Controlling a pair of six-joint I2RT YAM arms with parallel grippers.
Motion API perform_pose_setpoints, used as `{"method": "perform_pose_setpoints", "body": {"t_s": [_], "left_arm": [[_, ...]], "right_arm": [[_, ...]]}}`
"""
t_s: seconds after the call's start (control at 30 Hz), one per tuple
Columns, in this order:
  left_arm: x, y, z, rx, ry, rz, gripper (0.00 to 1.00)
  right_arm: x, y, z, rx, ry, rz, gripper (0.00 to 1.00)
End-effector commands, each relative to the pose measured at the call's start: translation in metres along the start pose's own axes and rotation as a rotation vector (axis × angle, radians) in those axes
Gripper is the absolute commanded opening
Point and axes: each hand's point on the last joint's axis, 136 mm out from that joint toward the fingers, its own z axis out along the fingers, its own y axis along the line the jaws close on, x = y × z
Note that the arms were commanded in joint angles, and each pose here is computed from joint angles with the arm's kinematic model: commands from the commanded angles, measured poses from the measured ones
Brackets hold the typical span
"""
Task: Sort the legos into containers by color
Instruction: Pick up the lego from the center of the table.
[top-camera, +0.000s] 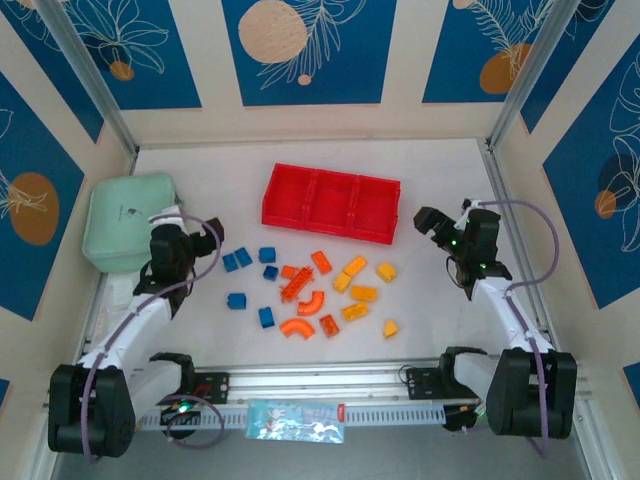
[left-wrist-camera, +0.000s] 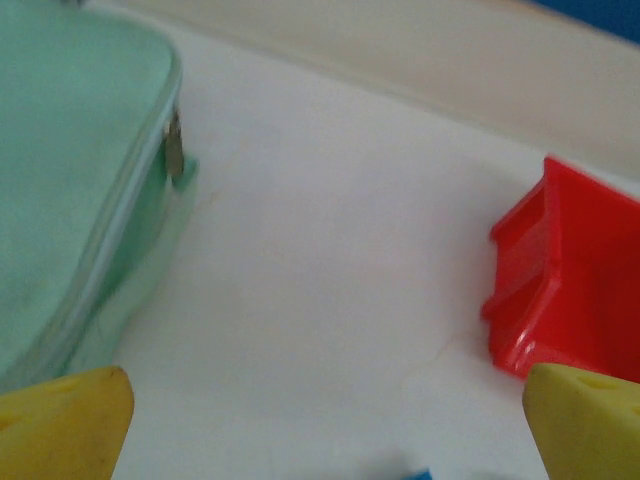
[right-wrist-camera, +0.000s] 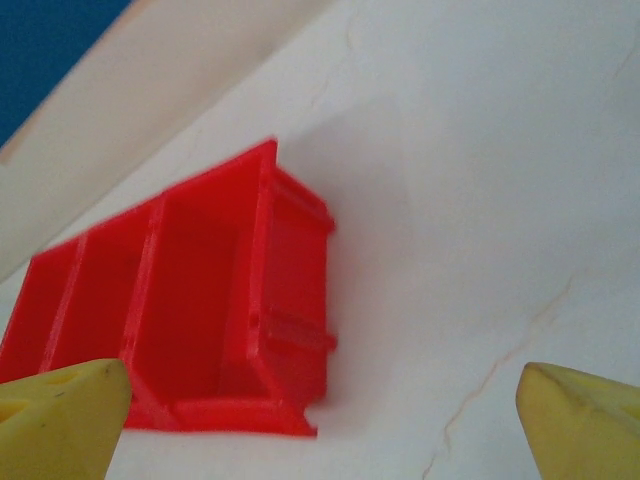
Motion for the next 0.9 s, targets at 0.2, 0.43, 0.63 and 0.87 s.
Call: {"method": "perform_pose_setpoints", "body": {"t_s": [0.2,0.43,0.63,0.87], "left_arm": [[0.029,-0.027,-0.037,0.124,0.256,-0.134,0.99],[0.051,-0.058,-0.061,0.191,0.388,-0.069,0.99],[0.07,-0.093,-0.063,0.207,0.474,0.08,0.99],[0.089,-0.125,-0.041,0.154,0.591,0.273,0.96]], "right_arm": [[0.058,0.055,-0.006,-0.091,0.237,-0.155,0.99],[0.105,0.091,-0.01,-0.176,0.384,-0.26,0.99],[0.144,0.117,-0.012,-0.237,0.479,-0.355,0.99],[0.179,0.142,-0.008,-0.324,0.543,-0.451,0.99]]}}
